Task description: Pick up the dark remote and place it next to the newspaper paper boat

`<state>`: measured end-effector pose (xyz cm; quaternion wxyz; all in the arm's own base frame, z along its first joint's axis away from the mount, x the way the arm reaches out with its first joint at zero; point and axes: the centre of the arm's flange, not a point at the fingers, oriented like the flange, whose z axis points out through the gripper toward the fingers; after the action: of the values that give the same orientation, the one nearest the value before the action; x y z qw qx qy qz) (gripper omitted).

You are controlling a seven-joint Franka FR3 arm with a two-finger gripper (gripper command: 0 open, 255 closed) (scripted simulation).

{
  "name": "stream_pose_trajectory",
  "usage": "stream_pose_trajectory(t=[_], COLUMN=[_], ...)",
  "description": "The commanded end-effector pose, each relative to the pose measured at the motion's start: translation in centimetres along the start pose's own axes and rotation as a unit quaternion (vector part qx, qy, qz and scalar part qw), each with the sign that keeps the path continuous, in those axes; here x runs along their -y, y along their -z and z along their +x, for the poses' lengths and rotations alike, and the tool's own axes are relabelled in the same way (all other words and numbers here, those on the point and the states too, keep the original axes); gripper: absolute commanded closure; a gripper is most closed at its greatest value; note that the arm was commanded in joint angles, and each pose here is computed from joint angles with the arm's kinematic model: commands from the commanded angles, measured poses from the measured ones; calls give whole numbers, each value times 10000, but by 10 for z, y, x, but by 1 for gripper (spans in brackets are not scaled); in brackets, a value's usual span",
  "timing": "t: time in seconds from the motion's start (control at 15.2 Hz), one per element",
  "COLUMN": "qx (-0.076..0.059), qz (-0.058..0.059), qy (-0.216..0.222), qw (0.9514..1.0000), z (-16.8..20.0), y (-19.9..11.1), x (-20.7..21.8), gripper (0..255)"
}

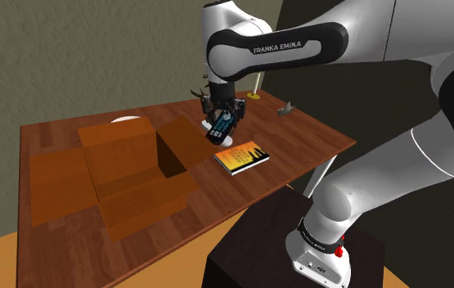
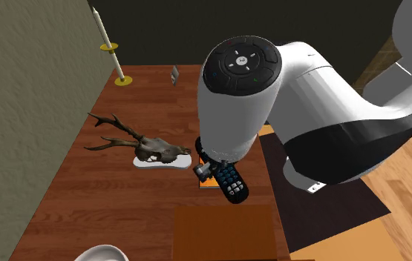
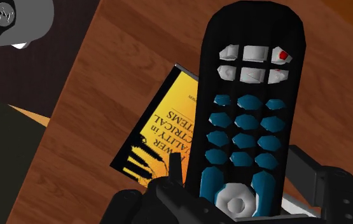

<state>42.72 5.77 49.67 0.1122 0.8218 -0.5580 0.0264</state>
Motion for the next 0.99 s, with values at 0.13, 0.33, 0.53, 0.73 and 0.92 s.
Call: stream_pose_trajectory(t=[0.13, 0.33, 0.53, 0.73, 0.92], qx=[1, 1, 1, 1, 1], qz=[0, 0, 0, 0, 0], qy=[2, 2, 2, 2, 2], qw=[10000, 10000, 10000, 10000, 10000], z=[36, 67, 97, 128, 158], y=[-9, -18, -27, -36, -45], x=[-28, -52, -75, -99, -123], gripper=[255, 255, 255, 255, 255])
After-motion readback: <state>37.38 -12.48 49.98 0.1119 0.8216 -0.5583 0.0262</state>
